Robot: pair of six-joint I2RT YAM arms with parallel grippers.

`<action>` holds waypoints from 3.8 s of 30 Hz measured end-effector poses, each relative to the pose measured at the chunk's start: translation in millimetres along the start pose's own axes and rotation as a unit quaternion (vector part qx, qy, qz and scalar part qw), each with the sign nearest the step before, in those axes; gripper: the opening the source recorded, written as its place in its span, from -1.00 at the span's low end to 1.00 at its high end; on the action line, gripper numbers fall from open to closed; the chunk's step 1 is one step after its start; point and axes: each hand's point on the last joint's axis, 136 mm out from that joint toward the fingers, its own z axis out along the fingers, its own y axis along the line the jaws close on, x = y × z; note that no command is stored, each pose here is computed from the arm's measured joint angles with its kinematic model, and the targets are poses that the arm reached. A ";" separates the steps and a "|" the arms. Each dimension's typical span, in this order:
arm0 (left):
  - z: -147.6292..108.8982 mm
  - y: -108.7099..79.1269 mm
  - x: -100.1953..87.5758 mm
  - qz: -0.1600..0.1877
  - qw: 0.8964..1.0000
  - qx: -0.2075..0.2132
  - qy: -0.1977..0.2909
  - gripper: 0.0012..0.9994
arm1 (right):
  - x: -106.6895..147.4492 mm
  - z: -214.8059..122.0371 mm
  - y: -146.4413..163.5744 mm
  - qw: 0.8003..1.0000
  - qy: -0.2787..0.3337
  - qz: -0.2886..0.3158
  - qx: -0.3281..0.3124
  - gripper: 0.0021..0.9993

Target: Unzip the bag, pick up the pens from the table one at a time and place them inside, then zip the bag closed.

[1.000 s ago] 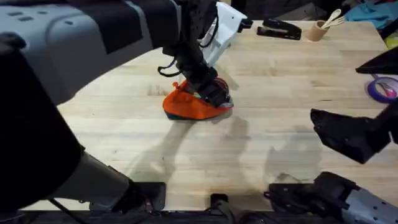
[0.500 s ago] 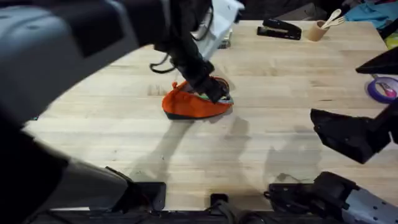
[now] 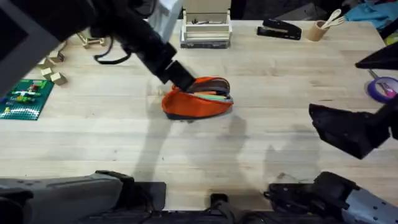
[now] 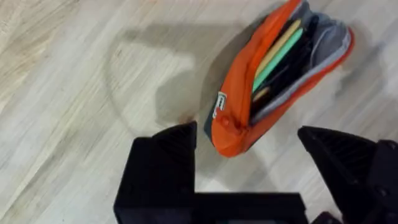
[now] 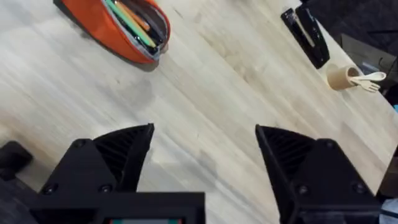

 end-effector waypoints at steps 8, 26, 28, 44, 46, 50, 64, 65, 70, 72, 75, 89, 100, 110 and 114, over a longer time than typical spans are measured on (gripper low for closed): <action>-16.4 10.6 28.2 0.021 0.999 0.036 -0.003 0.99 | -2.8 0.6 -0.3 1.000 -0.004 0.001 0.001 1.00; -46.9 49.1 69.0 0.061 0.996 0.035 -0.053 0.99 | -42.9 83.1 29.4 0.997 0.061 -0.017 -0.047 0.99; -48.9 53.0 72.5 0.055 0.997 0.030 -0.053 0.99 | -49.4 91.3 33.9 0.996 0.056 -0.016 -0.063 0.99; -50.0 54.8 74.6 0.053 0.997 0.028 -0.053 0.99 | -82.3 137.0 34.3 0.967 0.000 0.090 -0.239 0.99; -49.9 54.8 74.6 0.053 0.997 0.028 -0.053 0.99 | -84.4 145.9 52.7 0.949 0.008 0.101 -0.298 0.99; -49.9 54.8 74.7 0.052 0.997 0.028 -0.053 0.99 | -88.3 151.7 63.9 0.933 0.012 0.123 -0.337 0.99; -49.8 55.1 75.8 0.095 0.994 0.026 -0.054 0.99 | -121.6 180.1 85.5 0.919 -0.020 0.139 -0.369 0.99; -49.6 55.2 76.6 0.101 0.993 0.027 -0.057 0.99 | -123.5 183.1 87.6 0.919 -0.020 0.140 -0.368 0.99; -44.1 53.6 88.8 0.120 0.988 0.041 -0.083 0.99 | -133.0 193.3 98.4 0.922 -0.024 0.139 -0.359 0.99; -40.9 52.2 96.1 0.130 0.986 0.048 -0.096 0.99 | -139.9 194.2 103.2 0.924 -0.036 0.131 -0.357 1.00; -36.3 50.9 106.0 0.149 0.981 0.051 -0.113 0.99 | -149.7 196.5 109.5 0.928 -0.051 0.122 -0.349 1.00; -11.0 49.3 121.4 0.186 0.967 0.043 -0.169 0.99 | -138.7 278.1 151.4 0.926 0.017 0.185 -0.329 1.00; -8.5 46.2 122.0 0.185 0.966 0.047 -0.175 0.99 | -111.7 312.0 170.0 0.915 0.080 0.224 -0.325 1.00; -8.5 46.2 122.0 0.185 0.966 0.048 -0.175 0.99 | -105.1 313.4 197.3 0.916 0.098 0.207 -0.329 0.73; -8.5 46.2 122.0 0.185 0.966 0.047 -0.175 0.99 | -104.9 313.7 197.0 0.916 0.098 0.208 -0.328 0.20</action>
